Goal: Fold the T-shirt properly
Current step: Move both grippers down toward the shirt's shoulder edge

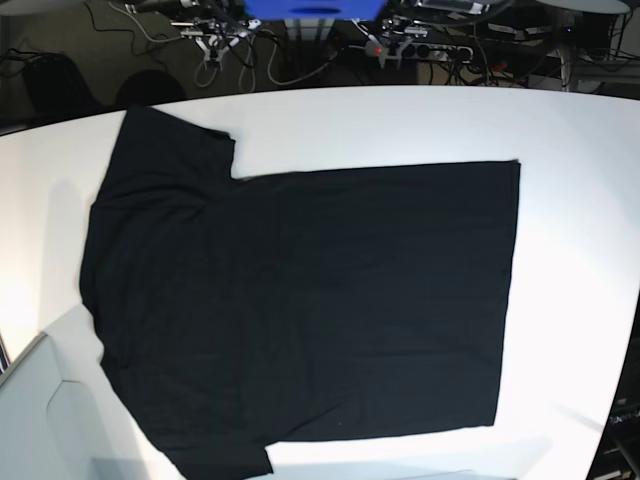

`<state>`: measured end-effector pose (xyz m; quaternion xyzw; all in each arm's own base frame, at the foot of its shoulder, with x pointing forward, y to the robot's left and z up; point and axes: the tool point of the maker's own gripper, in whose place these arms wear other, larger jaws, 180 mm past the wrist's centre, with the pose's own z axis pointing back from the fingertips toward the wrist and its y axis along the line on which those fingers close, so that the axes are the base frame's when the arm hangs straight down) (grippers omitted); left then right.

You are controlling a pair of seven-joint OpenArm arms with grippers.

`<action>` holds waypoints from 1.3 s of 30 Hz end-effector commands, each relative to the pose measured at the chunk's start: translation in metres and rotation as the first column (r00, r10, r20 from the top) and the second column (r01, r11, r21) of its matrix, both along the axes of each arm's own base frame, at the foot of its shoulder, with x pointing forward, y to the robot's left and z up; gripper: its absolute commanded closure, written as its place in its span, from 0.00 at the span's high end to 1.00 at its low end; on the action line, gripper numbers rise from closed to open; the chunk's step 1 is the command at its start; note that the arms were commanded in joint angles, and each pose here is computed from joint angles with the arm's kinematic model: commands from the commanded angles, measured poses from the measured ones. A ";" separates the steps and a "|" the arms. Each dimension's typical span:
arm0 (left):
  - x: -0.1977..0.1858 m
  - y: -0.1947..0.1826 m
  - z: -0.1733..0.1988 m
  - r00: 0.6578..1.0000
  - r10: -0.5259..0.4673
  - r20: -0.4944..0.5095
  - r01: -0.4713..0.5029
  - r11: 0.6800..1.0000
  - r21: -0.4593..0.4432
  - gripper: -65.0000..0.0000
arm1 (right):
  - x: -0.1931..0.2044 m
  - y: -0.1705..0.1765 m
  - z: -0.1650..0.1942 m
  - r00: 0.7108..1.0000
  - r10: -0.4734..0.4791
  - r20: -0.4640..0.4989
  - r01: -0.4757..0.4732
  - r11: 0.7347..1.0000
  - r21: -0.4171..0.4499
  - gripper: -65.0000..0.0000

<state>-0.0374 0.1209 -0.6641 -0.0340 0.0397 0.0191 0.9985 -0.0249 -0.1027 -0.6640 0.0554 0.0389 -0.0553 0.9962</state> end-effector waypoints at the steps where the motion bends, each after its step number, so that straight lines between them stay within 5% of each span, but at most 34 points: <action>1: -0.011 0.002 0.001 1.000 -0.005 -0.015 0.005 1.000 0.005 0.00 | 0.000 0.005 0.001 1.000 -0.003 -0.001 0.003 1.000 0.027 0.01; 16: -0.073 0.022 0.008 0.995 -0.010 -0.103 0.014 0.999 0.035 0.00 | -0.005 0.004 0.001 1.000 -0.003 -0.007 0.004 1.000 0.025 0.01; 21: -0.026 0.023 0.007 0.993 -0.011 0.119 0.006 0.999 0.036 0.00 | -0.005 0.003 0.001 1.000 -0.002 -0.007 0.002 1.000 0.025 0.01; 26: -0.002 0.026 0.008 0.978 0.000 0.207 -0.009 0.999 0.042 0.00 | -0.006 0.004 0.001 1.000 0.000 0.005 0.000 1.000 0.026 0.01; 39: -0.035 0.026 0.011 0.986 -0.004 0.168 -0.003 0.999 0.042 0.00 | -0.038 -0.012 0.008 0.999 0.010 0.032 -0.011 1.000 0.004 0.01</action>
